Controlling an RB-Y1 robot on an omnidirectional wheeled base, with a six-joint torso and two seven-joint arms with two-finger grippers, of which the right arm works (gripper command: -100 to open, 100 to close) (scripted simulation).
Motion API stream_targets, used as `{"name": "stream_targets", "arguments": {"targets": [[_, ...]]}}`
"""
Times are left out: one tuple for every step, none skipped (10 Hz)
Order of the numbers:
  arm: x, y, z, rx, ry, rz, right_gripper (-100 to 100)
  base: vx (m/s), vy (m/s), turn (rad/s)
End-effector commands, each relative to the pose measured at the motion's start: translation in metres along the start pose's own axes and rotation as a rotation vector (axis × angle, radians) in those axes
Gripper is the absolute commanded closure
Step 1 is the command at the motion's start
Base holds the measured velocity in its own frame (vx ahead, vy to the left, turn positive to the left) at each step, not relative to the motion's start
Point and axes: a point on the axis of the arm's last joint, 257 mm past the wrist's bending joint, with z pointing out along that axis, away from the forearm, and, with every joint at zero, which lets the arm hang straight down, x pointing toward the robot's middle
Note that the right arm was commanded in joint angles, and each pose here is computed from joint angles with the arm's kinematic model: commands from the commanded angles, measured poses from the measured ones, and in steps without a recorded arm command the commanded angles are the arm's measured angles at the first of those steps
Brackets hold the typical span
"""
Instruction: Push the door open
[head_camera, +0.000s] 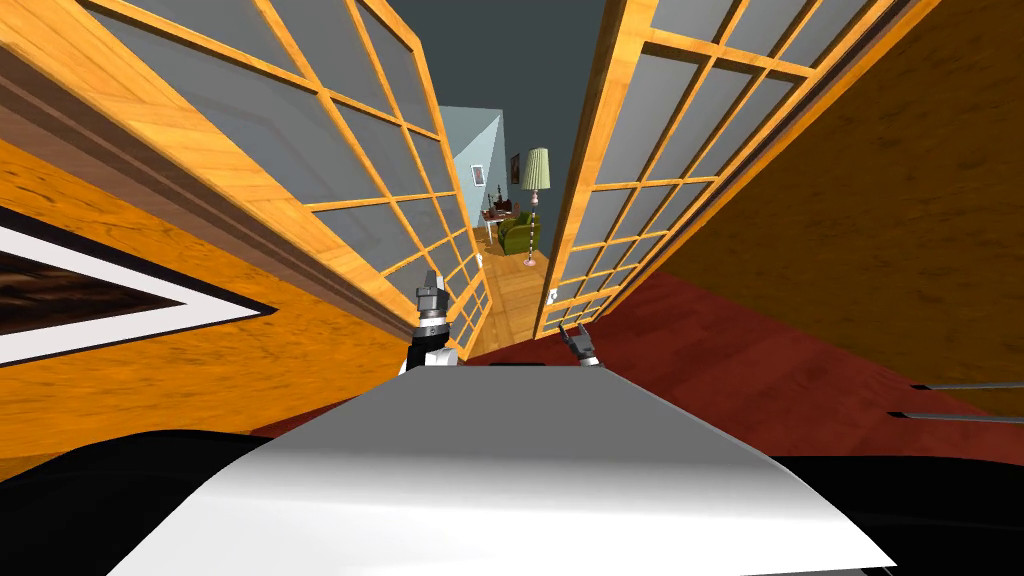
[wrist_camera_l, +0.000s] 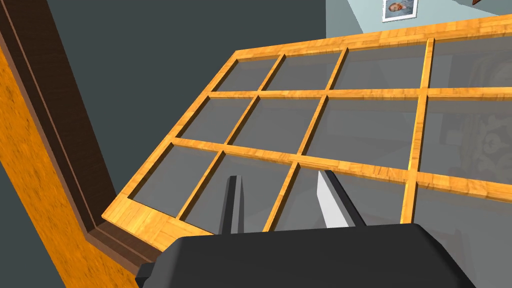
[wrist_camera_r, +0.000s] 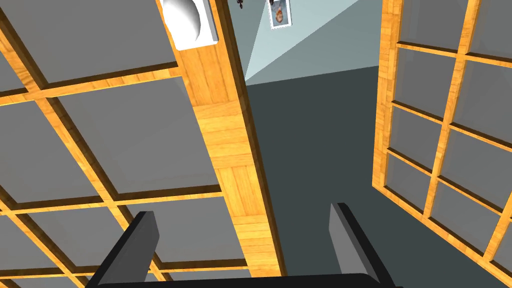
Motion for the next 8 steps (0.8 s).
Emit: {"name": "stream_targets", "arguments": {"targets": [[0.010,0.002,-0.0046,-0.001,0.019,-0.028,-100,0.076,-0.094,0.083],[0.019,0.004,-0.0089,-0.001,0.036,-0.047,-100,0.102,-0.110,0.101],[0.023,0.005,-0.0110,-0.001,0.044,-0.057,-100,0.111,-0.104,0.072],[0.032,0.008,-0.0155,-0.002,0.061,-0.076,-100,0.105,-0.104,0.075],[0.036,0.009,-0.0176,-0.003,0.068,-0.084,-100,0.094,-0.098,0.071],[0.043,0.012,-0.0210,-0.004,0.081,-0.096,-100,0.099,-0.081,0.064],[0.050,0.015,-0.0244,-0.005,0.093,-0.109,-100,0.118,-0.101,0.079],[0.056,0.018,-0.0278,-0.007,0.105,-0.120,-100,0.110,-0.129,0.088]]}}
